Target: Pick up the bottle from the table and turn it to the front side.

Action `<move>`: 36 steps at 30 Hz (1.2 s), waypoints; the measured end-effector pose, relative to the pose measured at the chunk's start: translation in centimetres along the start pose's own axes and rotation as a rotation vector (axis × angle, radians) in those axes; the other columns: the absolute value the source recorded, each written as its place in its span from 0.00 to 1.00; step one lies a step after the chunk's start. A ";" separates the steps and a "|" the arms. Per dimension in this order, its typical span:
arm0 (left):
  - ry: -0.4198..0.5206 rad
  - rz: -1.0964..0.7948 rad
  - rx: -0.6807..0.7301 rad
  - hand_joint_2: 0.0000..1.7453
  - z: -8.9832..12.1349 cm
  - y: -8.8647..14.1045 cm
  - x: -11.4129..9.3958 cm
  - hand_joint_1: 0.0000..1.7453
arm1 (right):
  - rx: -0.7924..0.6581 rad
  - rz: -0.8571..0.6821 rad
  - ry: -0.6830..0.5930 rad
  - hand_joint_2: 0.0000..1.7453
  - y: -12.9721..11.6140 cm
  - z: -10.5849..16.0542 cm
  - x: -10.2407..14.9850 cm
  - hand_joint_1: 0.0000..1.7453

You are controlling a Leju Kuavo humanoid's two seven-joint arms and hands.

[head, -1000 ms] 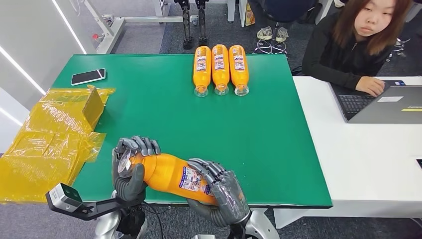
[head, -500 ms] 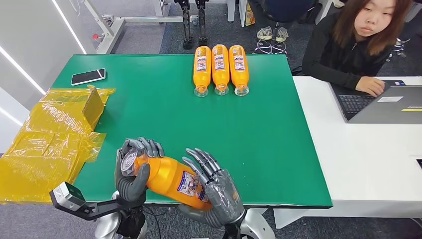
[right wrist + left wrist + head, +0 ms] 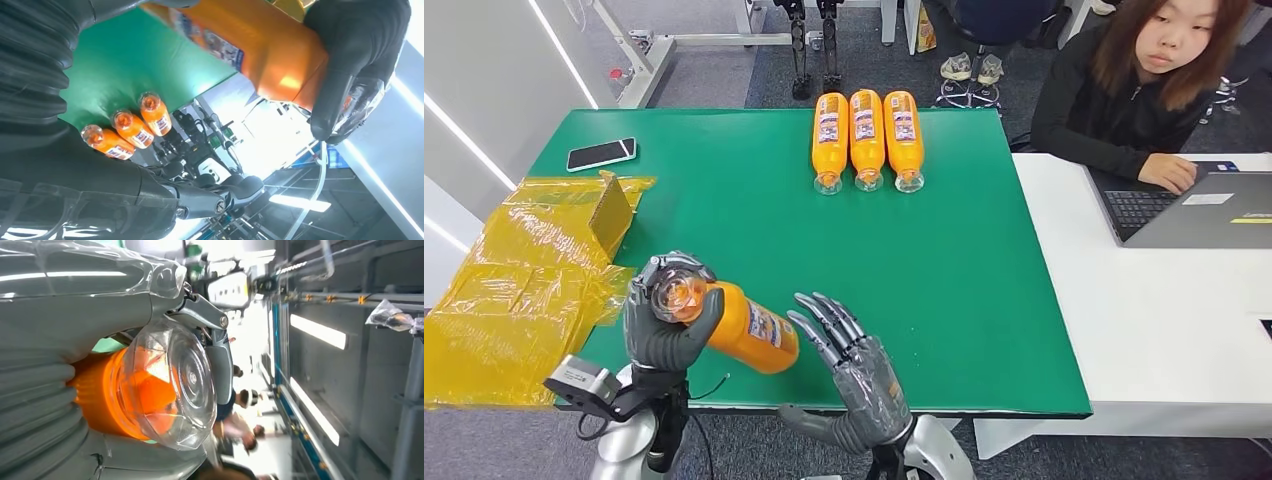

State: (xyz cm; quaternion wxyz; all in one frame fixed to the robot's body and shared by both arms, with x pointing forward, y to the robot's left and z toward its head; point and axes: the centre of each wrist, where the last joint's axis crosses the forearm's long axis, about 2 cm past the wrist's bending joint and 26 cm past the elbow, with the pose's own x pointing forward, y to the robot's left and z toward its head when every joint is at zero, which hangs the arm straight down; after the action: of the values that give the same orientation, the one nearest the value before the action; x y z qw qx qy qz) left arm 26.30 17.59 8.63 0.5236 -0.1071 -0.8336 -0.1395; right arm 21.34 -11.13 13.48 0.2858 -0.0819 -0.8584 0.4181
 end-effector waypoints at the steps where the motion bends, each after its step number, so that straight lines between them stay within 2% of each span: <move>1: -0.002 -0.032 0.005 1.00 -0.1 0.5 0.0 1.00 | -0.001 -0.001 -0.002 1.00 0.0 0.0 -0.1 0.00; 13: -0.033 -0.349 0.079 1.00 -1.5 5.6 0.3 1.00 | -0.006 -0.023 -0.017 1.00 0.3 -0.2 -0.8 0.00; 22: -0.070 -0.890 0.113 1.00 -3.1 8.9 1.0 1.00 | -0.018 -0.046 -0.029 1.00 0.1 -0.8 -1.2 0.00; 25: -0.065 -1.061 0.091 1.00 -4.0 10.2 0.2 1.00 | -0.025 -0.052 -0.031 1.00 -0.1 -1.1 -1.3 0.00; 29: -0.027 -1.178 0.047 1.00 -4.3 11.1 -1.4 1.00 | -0.027 -0.053 -0.026 1.00 -0.2 -1.2 -1.4 0.00; 36: 0.135 -1.435 -0.125 1.00 -3.5 12.2 -4.9 1.00 | -0.043 -0.080 -0.027 1.00 -0.4 -1.4 -1.7 0.00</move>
State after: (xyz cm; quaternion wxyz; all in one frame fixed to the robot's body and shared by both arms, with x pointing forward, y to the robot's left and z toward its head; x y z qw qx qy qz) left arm 35.32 27.68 7.10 0.3463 0.4459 -0.6546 -0.5027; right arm 23.55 -11.06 13.74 0.2891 -0.0479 -0.8735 0.3887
